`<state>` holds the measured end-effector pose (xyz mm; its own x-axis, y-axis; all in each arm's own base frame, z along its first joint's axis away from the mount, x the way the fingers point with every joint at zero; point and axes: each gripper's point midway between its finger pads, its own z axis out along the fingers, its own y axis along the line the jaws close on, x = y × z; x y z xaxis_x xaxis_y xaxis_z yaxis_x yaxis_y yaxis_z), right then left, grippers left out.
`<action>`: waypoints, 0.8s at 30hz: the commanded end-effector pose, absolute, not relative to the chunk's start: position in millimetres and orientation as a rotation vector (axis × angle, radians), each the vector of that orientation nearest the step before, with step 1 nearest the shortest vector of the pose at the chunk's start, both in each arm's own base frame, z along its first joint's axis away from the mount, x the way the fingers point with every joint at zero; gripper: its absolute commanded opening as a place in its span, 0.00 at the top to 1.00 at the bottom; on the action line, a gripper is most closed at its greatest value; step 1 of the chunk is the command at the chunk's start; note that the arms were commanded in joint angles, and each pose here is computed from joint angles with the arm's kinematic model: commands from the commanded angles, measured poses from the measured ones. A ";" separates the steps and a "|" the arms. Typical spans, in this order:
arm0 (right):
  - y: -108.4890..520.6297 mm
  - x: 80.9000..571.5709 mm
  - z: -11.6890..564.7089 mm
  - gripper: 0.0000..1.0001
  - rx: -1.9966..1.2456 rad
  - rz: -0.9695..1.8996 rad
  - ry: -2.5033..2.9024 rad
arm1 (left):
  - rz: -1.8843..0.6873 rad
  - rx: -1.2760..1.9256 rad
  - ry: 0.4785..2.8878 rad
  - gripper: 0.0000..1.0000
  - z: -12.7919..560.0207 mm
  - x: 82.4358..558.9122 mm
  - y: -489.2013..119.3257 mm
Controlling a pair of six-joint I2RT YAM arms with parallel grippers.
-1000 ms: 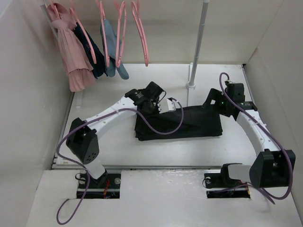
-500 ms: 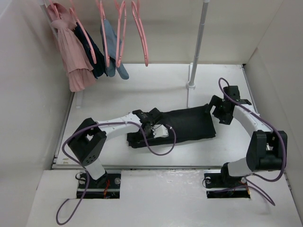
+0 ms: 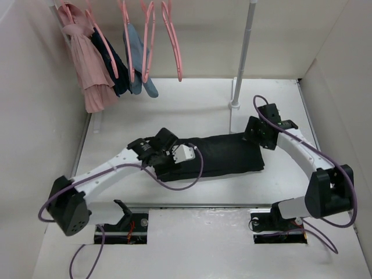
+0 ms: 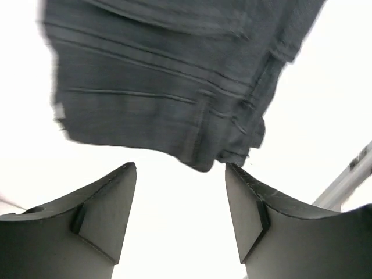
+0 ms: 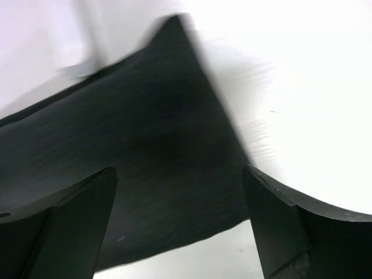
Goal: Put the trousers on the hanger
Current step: Fold the trousers at the center of the board.
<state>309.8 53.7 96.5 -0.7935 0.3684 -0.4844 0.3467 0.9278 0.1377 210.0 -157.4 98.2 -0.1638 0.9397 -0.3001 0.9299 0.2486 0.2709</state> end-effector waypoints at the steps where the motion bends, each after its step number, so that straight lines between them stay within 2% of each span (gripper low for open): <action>1: 73.0 319.9 131.2 0.09 0.448 0.072 2.472 | -0.059 1.492 2.018 0.40 134.5 225.7 -174.7; 2: 80.4 317.1 126.0 0.12 0.428 0.106 2.488 | -0.091 1.401 2.020 0.54 140.2 232.0 -183.4; 3: 91.0 314.9 115.8 0.17 0.438 0.178 2.512 | -0.077 1.120 2.087 0.74 148.7 253.1 -186.6; 6: 98.2 309.3 97.6 0.26 0.449 0.204 2.553 | -0.011 0.853 2.184 0.77 151.4 273.2 -178.3; 9: 102.1 301.5 76.2 0.29 0.472 0.206 2.598 | -0.087 0.812 2.235 0.76 146.0 271.8 -183.8; 11: 102.8 296.7 66.0 0.30 0.487 0.201 2.631 | -0.152 0.815 2.238 0.54 143.0 269.5 -190.5; 13: 102.8 294.8 55.3 0.30 0.515 0.190 2.654 | -0.166 0.824 2.243 0.45 136.5 268.7 -192.9; 14: 102.8 294.6 53.0 0.30 0.515 0.192 2.652 | -0.166 0.825 2.243 0.35 130.7 268.3 -192.6; 15: 102.9 294.1 45.9 0.30 0.528 0.189 2.658 | -0.157 0.835 2.266 0.30 119.8 267.7 -192.1; 17: 102.8 292.5 39.8 0.30 0.546 0.184 2.668 | -0.136 0.869 2.288 0.23 102.8 266.7 -190.3; 19: 103.2 293.8 34.4 0.30 0.548 0.179 2.676 | -0.087 0.899 2.335 0.26 81.1 270.0 -188.4; 23: 91.9 297.2 39.0 0.27 0.571 0.107 2.661 | 0.103 0.844 2.426 0.46 51.6 291.8 -168.1; 24: 87.2 296.9 41.7 0.26 0.585 0.094 2.652 | 0.154 0.835 2.435 0.46 48.1 295.7 -159.3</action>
